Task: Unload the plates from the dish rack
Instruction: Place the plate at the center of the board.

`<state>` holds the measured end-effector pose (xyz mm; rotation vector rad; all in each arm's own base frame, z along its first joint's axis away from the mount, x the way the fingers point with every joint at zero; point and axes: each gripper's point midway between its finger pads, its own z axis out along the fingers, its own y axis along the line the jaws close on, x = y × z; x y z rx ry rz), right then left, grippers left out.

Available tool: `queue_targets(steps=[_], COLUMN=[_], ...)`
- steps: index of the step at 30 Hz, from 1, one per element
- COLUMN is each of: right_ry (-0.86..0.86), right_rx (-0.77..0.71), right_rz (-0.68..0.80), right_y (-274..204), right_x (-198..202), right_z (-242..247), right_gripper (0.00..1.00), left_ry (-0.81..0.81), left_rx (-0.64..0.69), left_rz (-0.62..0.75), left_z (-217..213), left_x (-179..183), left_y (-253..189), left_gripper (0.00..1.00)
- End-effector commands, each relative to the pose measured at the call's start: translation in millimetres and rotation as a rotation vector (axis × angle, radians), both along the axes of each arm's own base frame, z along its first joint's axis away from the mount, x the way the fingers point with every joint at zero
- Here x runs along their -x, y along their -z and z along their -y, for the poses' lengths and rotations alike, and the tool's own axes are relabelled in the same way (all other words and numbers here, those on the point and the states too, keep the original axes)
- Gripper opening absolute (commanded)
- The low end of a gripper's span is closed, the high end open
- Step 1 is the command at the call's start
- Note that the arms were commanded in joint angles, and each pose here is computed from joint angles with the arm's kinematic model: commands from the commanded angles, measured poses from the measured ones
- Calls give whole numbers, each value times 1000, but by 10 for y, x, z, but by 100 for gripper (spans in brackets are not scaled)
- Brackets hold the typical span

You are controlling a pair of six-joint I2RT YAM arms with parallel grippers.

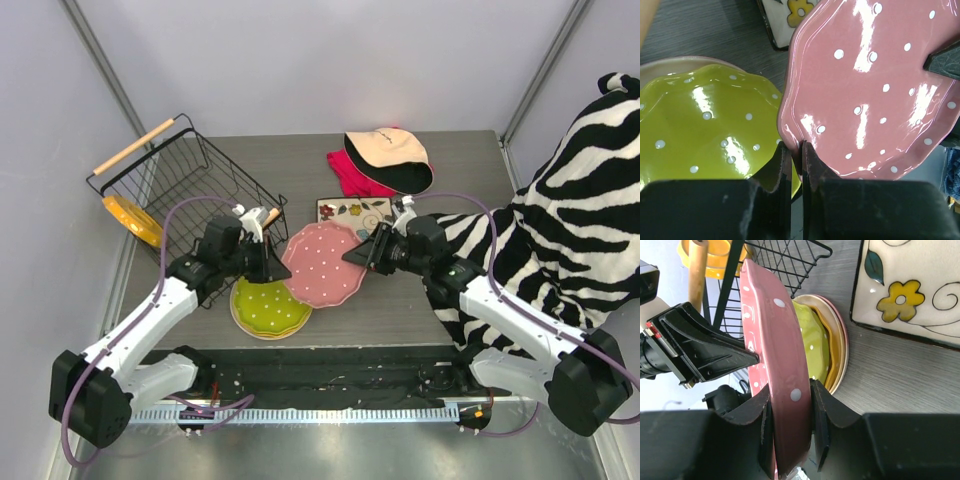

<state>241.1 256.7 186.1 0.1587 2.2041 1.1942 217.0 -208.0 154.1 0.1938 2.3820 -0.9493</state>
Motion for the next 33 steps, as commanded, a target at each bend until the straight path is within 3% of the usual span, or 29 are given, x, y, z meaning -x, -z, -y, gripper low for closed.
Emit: queue_targets(steps=[1, 27, 33], right_ry=[66, 71, 60], right_rx=[-39, -30, -37], right_rz=[95, 53, 52], right_y=[-160, 162, 166], right_x=[-218, -164, -156], right_z=[15, 38, 20], right_gripper=[1, 1, 1], left_ry=[30, 8, 50], left_rx=[-79, -213, -161], left_rz=[74, -110, -42], left_z=[-95, -210, -111], left_x=[-4, 167, 153], left_y=[39, 529, 370], left_gripper=[3, 30, 43])
